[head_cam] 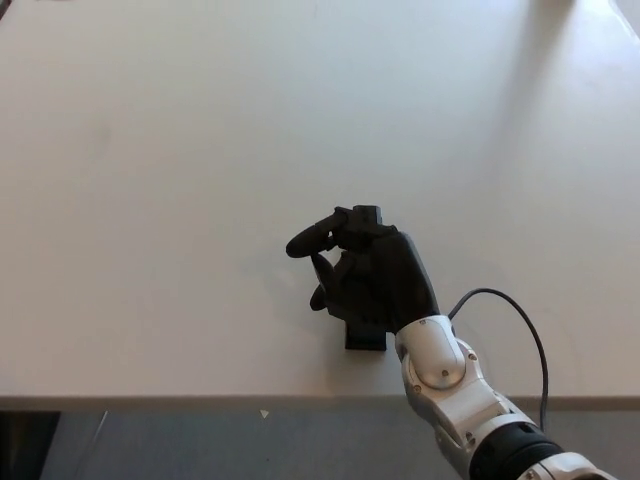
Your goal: The robot uses its right hand to press on the stapler that is in the middle of the desk
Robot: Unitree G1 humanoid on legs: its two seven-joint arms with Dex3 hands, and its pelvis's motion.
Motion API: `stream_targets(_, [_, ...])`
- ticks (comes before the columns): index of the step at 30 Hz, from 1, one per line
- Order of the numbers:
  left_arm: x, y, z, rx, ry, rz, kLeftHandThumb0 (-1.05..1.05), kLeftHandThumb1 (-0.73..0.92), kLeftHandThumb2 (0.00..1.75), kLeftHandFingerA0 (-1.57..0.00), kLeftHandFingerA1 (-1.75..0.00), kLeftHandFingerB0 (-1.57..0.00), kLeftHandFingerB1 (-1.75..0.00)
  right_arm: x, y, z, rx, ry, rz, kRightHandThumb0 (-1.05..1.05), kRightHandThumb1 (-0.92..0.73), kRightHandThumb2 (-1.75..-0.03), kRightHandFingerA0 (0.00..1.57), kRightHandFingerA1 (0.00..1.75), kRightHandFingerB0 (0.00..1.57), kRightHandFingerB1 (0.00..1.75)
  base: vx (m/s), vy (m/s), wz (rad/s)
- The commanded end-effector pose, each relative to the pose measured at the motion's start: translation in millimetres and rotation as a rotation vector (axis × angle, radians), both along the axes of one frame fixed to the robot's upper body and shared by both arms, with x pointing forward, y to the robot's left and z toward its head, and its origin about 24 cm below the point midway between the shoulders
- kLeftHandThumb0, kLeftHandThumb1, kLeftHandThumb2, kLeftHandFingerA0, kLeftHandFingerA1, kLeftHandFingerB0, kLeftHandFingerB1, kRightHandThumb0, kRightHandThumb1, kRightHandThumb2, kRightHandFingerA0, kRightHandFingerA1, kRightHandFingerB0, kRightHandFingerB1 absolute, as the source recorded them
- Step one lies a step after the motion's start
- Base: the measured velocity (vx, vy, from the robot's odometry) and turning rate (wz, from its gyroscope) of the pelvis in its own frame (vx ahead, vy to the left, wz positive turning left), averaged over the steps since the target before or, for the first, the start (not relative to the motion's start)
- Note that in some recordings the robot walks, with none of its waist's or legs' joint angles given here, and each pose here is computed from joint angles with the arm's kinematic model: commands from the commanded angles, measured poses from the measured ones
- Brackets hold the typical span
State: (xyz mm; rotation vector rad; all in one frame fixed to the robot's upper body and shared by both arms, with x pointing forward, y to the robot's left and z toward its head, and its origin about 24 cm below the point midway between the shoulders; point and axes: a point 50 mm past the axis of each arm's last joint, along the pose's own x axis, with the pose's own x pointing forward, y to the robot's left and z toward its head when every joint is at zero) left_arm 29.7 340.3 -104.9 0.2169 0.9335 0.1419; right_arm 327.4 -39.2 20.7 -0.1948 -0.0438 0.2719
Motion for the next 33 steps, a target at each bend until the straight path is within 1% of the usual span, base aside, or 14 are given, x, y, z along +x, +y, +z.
stream_targets(1, [-52, -8, 0, 0.024, 0.071, -0.056, -0.37, 0.60, 1.16, -0.05, -0.51, -0.04, -0.51, -248, -13, -182, -0.294, 0.995, 0.050, -0.23, -0.76, -0.64, 0.94, 1.21, 0.76, 0.83, 0.00, 0.000, 0.00])
stream_targets(3, [-52, -7, -1, 0.063, 0.097, -0.064, -0.37, 0.60, 1.16, -0.05, -0.51, -0.04, -0.51, -251, -17, -184, -0.301, 1.010, 0.037, -0.23, -0.76, -0.64, 0.94, 1.21, 0.76, 0.83, 0.00, 0.000, 0.00])
stream_targets(4, [-52, -6, -1, 0.059, 0.092, -0.065, -0.36, 0.62, 1.17, -0.04, -0.51, -0.03, -0.50, -252, -20, -185, -0.306, 1.021, 0.033, -0.17, -0.81, -0.64, 0.86, 1.25, 0.71, 1.02, 0.00, 0.000, 0.00])
stream_targets(8, [-53, -6, 1, 0.049, 0.084, -0.066, -0.36, 0.63, 1.17, -0.03, -0.51, -0.03, -0.50, -254, -24, -186, -0.314, 1.043, 0.012, -0.18, -0.81, -0.65, 0.84, 1.23, 0.71, 1.00, 0.00, 0.000, 0.00])
stream_targets(10, [-52, -5, 1, 0.059, 0.093, -0.074, -0.37, 0.60, 1.16, -0.03, -0.50, -0.02, -0.49, -245, -26, -184, -0.308, 0.985, 0.015, -0.23, -0.82, -0.66, 0.87, 1.35, 0.70, 1.09, 0.00, 0.000, 0.00])
stream_targets(12, [-51, -5, 0, 0.059, 0.092, -0.074, -0.37, 0.60, 1.16, -0.03, -0.50, -0.02, -0.49, -243, -26, -183, -0.306, 0.979, 0.012, -0.23, -0.82, -0.66, 0.87, 1.35, 0.70, 1.09, 0.00, 0.000, 0.00])
stream_targets(13, [-52, -6, 0, 0.051, 0.082, -0.064, -0.38, 0.57, 1.15, -0.05, -0.51, -0.04, -0.51, -234, -25, -181, -0.275, 0.963, -0.009, -0.23, -0.78, -0.64, 0.87, 1.41, 0.72, 1.03, 0.00, 0.000, 0.00])
stream_targets(14, [-52, -6, 0, 0.036, 0.066, -0.048, -0.72, 0.89, 0.72, -0.16, -0.44, -0.17, -0.43, -218, -22, -176, -0.221, 0.927, -0.039, -0.26, -0.76, -0.63, 0.91, 1.41, 0.71, 1.06, 0.00, 0.000, 0.00])
stream_targets(15, [-48, -6, 0, 0.035, 0.056, -0.046, -0.72, 0.89, 0.72, -0.16, -0.44, -0.17, -0.43, -210, -21, -174, -0.213, 0.906, -0.042, -0.26, -0.76, -0.63, 0.91, 1.41, 0.71, 1.06, 0.00, 0.000, 0.00])
stream_targets(16, [-43, -6, 1, 0.037, 0.036, -0.059, -0.36, 0.63, 1.17, -0.05, -0.51, -0.05, -0.51, -182, -16, -162, -0.144, 0.814, -0.061, -0.20, -0.79, -0.65, 1.04, 1.38, 0.73, 1.20, 0.00, 0.000, 0.00])
stream_targets(17, [-40, -6, 3, 0.041, 0.017, -0.080, -0.35, 0.64, 1.18, -0.05, -0.51, -0.05, -0.51, -140, -9, -137, -0.013, 0.656, -0.089, -0.18, -0.77, -0.70, 1.07, 1.34, 0.76, 1.18, 0.00, 0.000, 0.00])
stream_targets(18, [-38, -6, 3, 0.042, 0.013, -0.084, -0.35, 0.64, 1.18, -0.05, -0.51, -0.05, -0.51, -127, -6, -128, 0.033, 0.605, -0.098, -0.18, -0.77, -0.70, 1.07, 1.34, 0.76, 1.18, 0.00, 0.000, 0.00])
stream_targets(22, [-28, -7, 3, 0.042, -0.014, -0.087, -0.35, 0.64, 1.18, -0.05, -0.51, -0.05, -0.51, -116, -7, -122, 0.035, 0.581, -0.100, -0.18, -0.77, -0.70, 1.07, 1.34, 0.76, 1.18, 0.00, 0.000, 0.00])
stream_targets(33, [52, -2, 12, 0.061, -0.194, -0.098, -0.35, 0.64, 1.18, -0.05, -0.51, -0.05, -0.51, -44, -9, -73, 0.056, 0.431, -0.104, -0.18, -0.77, -0.70, 1.07, 1.34, 0.76, 1.18, 0.00, 0.000, 0.00])
